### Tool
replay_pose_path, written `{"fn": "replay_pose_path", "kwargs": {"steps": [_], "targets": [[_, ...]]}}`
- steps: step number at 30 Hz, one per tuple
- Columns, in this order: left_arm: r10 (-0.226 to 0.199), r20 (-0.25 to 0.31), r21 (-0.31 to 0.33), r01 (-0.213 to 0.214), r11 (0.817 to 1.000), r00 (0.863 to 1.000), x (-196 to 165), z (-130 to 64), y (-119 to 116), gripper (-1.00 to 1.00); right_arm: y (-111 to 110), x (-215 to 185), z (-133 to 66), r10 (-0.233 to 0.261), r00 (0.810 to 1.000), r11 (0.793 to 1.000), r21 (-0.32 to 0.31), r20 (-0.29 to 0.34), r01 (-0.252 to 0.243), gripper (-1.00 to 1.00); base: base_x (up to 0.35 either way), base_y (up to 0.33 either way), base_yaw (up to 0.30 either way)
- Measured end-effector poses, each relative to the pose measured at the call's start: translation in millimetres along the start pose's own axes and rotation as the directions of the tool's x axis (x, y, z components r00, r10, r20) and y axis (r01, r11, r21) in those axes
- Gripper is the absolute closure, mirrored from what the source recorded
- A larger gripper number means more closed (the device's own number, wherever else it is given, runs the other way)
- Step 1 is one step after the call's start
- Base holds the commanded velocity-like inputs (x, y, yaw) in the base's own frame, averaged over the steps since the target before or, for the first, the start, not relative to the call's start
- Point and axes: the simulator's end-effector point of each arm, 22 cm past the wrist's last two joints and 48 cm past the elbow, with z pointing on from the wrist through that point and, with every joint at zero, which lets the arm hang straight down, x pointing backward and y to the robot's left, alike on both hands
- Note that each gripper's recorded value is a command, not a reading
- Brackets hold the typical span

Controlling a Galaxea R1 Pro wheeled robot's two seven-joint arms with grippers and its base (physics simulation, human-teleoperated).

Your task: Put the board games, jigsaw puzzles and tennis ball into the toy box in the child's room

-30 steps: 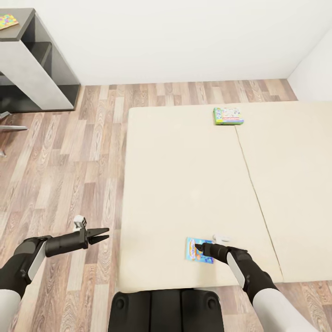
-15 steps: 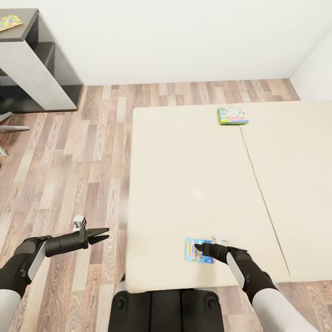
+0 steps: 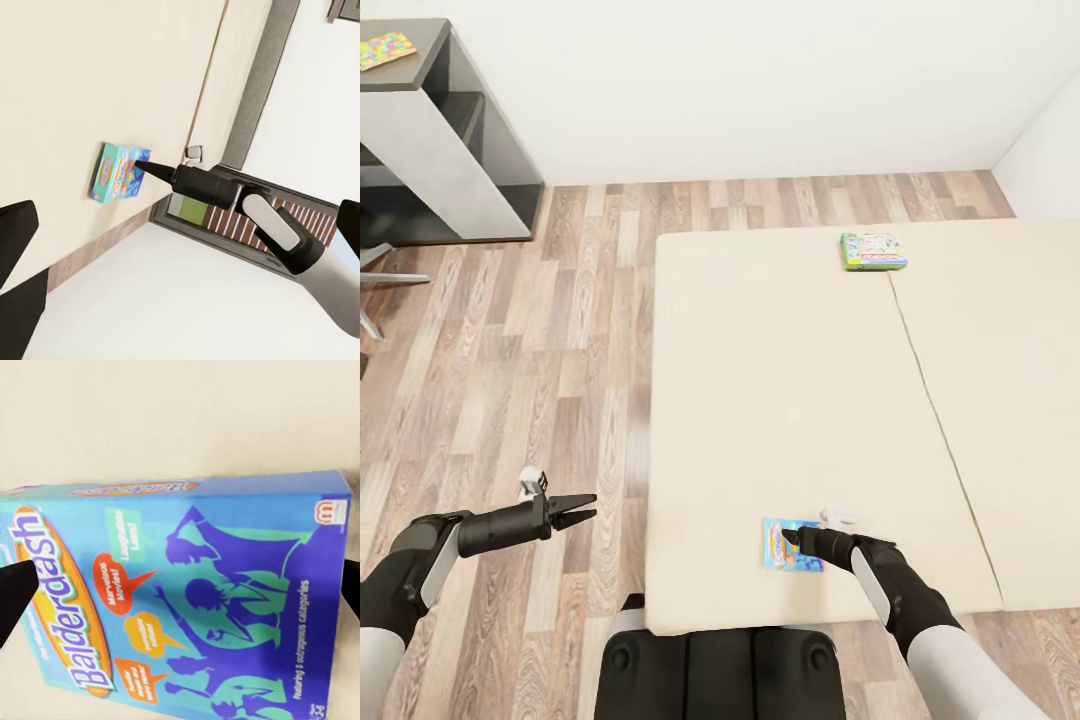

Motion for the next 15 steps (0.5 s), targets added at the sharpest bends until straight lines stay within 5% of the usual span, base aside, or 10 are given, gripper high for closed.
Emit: {"fn": "replay_pose_path", "kwargs": {"steps": [15], "targets": [[0.000, 0.001, 0.001, 0.000, 1.000, 1.000, -0.3, 0.0, -0.2, -1.00, 11.5, 2.0, 2.7, 0.002, 1.000, 1.000, -0.015, -0.002, -0.002, -1.00, -0.012, 0.065, 0.000]]}}
